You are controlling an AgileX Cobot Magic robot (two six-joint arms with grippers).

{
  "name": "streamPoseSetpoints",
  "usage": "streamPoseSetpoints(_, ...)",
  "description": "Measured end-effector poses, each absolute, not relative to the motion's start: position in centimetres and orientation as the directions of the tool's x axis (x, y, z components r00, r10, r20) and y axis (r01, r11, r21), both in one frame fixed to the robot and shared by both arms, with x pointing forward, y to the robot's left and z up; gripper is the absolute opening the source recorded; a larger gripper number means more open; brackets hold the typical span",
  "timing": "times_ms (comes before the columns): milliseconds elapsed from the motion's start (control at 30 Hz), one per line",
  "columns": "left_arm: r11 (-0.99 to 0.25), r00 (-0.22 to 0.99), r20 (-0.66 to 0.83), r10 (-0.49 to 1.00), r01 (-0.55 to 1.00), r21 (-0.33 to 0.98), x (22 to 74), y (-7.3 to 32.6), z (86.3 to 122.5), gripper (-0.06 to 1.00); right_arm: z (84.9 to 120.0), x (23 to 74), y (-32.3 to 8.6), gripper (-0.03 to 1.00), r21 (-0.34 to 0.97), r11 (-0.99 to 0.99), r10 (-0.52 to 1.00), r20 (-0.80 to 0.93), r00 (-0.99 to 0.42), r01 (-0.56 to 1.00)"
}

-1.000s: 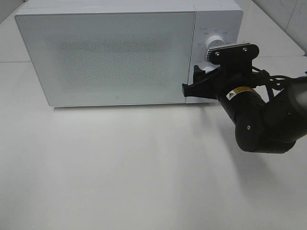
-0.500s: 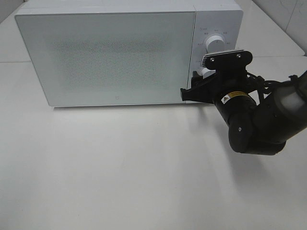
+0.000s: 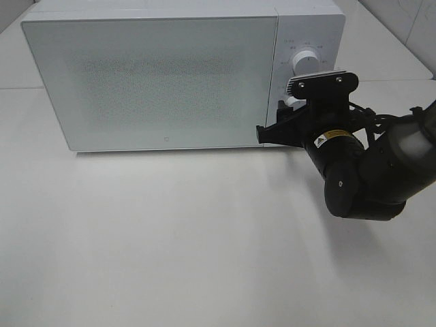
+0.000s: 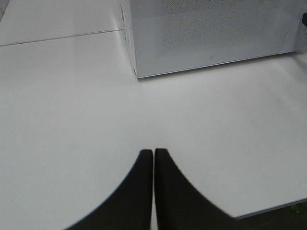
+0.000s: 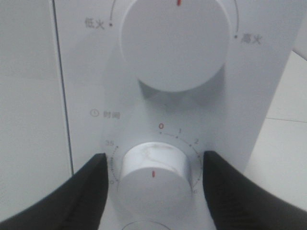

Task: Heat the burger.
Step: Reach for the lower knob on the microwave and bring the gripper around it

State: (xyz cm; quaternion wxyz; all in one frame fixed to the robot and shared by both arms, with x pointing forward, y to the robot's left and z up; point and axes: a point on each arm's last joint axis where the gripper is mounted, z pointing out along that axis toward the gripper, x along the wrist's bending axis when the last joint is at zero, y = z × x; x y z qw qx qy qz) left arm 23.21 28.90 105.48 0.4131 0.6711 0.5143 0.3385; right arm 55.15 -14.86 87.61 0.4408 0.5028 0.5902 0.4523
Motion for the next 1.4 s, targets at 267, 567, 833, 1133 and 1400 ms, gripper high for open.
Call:
streamPoseSetpoints(267,-0.13,0.242,0.029,0.97,0.411,0.903,23.21,28.9,105.48,0.0,87.37,55.09,-14.85,0.4,0.971,0.087,0.992,-0.064,-0.11,0.221)
streamPoseSetpoints(567,-0.13,0.242,0.029,0.97,0.411,0.903,23.21,28.9,105.48,0.0,87.39,55.1,-14.86,0.4,0.972,0.084,0.992,-0.062,-0.108,0.218)
streamPoseSetpoints(833,-0.13,0.242,0.029,0.97,0.411,0.903,23.21,28.9,105.48,0.0,87.4,55.1,-14.83,0.4,0.974,-0.007,0.996,0.028,-0.09,0.227)
streamPoseSetpoints(1133,-0.13,0.242,0.029,0.97,0.411,0.903,23.21,28.9,105.48,0.0,87.41,55.1,-14.82,0.4,0.848,-0.471,0.877,0.48,0.025,0.242)
streamPoseSetpoints(1400,-0.13,0.242,0.029,0.97,0.411,0.903,23.21,28.9,105.48,0.0,87.48,55.11,-14.8,0.4,0.515,-0.834,0.543,0.829,0.13,0.198)
